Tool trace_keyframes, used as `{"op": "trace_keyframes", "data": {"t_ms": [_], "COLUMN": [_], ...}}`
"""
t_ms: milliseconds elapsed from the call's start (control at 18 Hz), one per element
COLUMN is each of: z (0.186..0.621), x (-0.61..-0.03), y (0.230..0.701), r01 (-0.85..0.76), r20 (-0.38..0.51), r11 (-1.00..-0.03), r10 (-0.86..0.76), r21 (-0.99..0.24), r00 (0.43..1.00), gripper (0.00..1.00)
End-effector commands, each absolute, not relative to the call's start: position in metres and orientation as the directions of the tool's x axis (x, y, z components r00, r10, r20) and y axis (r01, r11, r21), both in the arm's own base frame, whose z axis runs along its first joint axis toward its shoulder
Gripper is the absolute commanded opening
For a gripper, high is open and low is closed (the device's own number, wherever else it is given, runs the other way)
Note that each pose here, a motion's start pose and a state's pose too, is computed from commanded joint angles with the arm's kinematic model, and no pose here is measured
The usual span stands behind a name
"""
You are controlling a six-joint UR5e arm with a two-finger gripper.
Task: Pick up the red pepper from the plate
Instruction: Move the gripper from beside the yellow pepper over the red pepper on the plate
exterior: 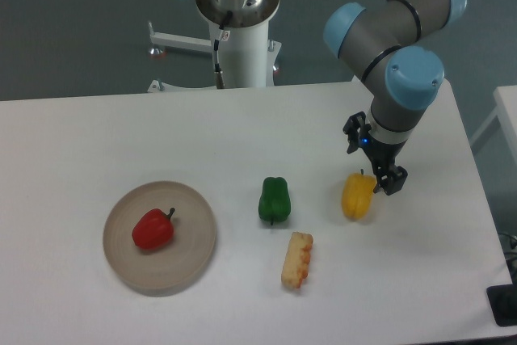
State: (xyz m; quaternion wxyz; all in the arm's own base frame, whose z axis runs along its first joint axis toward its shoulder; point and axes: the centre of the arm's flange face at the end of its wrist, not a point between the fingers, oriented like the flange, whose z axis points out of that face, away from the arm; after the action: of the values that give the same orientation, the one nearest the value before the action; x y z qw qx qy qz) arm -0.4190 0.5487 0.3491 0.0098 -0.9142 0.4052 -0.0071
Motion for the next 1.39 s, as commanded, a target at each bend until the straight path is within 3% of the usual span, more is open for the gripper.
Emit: {"op": "trace_keyframes", "data": {"t_ms": [167,333,500,611,833,1167,1389], "z": [0.35,0.352,0.356,0.359,0.359,0.357,0.32], "x": [-0.418,-0.394,-0.344,-0.308,-0.239,-0.142,-0.085], "y": [0.549,0.57,0.599,0.619,0.659,0.689,0.71], "r01": [-0.732,-0.667,-0.646,-0.586,-0.543,-0.558,-0.598], "r20": [0.004,0.001,0.006,0.017,-0.036,-0.046,-0.047], "r11": [-0.68,-0.744,-0.76,-0.802,-0.828,-0.816,-0.796], "r10": [-0.733,-0.667,-0.648,-0.591,-0.544,-0.559,-0.596], "r21": [-0.027,-0.04,-0.075,-0.113,-0.142,-0.152,-0.093], "r00": [0.681,0.745,0.762,0.806,0.839,0.828,0.801], "gripper": [1.0,1.0,1.0,1.0,1.0,1.0,1.0]}}
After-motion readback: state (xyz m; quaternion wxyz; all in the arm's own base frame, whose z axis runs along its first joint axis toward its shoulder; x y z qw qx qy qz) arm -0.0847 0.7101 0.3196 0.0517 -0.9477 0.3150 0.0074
